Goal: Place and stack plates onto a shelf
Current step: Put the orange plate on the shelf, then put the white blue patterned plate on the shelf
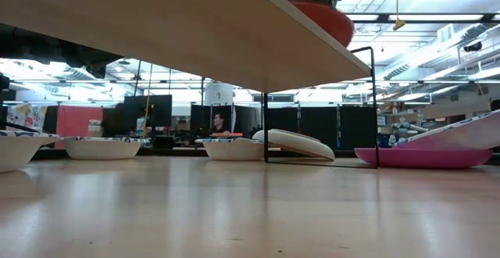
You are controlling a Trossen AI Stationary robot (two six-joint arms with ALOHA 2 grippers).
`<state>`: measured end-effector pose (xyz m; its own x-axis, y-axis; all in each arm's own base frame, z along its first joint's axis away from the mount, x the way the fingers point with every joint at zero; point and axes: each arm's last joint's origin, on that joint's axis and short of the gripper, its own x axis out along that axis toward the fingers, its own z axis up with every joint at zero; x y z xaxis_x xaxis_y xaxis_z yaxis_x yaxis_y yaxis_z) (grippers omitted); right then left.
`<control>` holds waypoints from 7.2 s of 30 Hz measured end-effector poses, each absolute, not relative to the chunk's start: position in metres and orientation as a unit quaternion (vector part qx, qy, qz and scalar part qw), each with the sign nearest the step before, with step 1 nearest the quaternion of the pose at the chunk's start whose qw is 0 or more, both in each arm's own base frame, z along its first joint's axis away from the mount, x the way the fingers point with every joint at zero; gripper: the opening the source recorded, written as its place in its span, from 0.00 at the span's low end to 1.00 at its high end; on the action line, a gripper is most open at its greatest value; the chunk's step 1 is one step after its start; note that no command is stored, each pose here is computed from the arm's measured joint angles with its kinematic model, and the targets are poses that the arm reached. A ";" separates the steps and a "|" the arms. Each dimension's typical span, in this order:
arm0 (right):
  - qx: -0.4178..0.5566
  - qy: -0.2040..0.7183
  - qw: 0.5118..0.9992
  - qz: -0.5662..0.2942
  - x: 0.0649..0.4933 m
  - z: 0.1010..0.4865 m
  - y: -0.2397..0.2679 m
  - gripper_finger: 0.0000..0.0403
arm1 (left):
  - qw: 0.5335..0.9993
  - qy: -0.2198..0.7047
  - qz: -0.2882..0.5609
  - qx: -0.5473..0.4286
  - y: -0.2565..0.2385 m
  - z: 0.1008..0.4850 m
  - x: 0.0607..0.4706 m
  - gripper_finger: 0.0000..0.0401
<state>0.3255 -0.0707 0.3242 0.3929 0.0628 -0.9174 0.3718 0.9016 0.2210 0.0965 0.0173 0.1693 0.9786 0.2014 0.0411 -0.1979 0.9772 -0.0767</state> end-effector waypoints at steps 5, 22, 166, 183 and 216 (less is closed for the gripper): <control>0.199 0.543 0.810 -0.097 0.326 0.324 -0.071 0.20 | 0.994 -0.024 0.100 -0.036 0.017 0.169 0.096 0.06; 0.178 0.543 0.811 -0.129 0.325 0.324 -0.073 0.45 | 0.994 -0.024 0.100 -0.036 0.017 0.169 0.096 0.06; 0.090 0.149 0.975 -0.137 0.163 0.272 0.011 0.51 | 0.693 0.566 0.408 -0.179 0.111 0.154 0.186 0.39; 0.090 0.149 0.975 -0.138 0.163 0.272 0.011 0.51 | 0.692 0.568 0.410 -0.178 0.111 0.153 0.186 0.18; 0.090 0.149 0.975 -0.137 0.163 0.272 0.011 0.51 | 0.669 0.599 0.404 -0.175 0.109 0.164 0.184 0.02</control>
<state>0.1628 0.0107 0.2716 0.9178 -0.2408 -0.3157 0.2946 0.9461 0.1348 0.1843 0.1092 0.1638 -0.0441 0.3308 -0.9427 -0.7506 0.6117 0.2498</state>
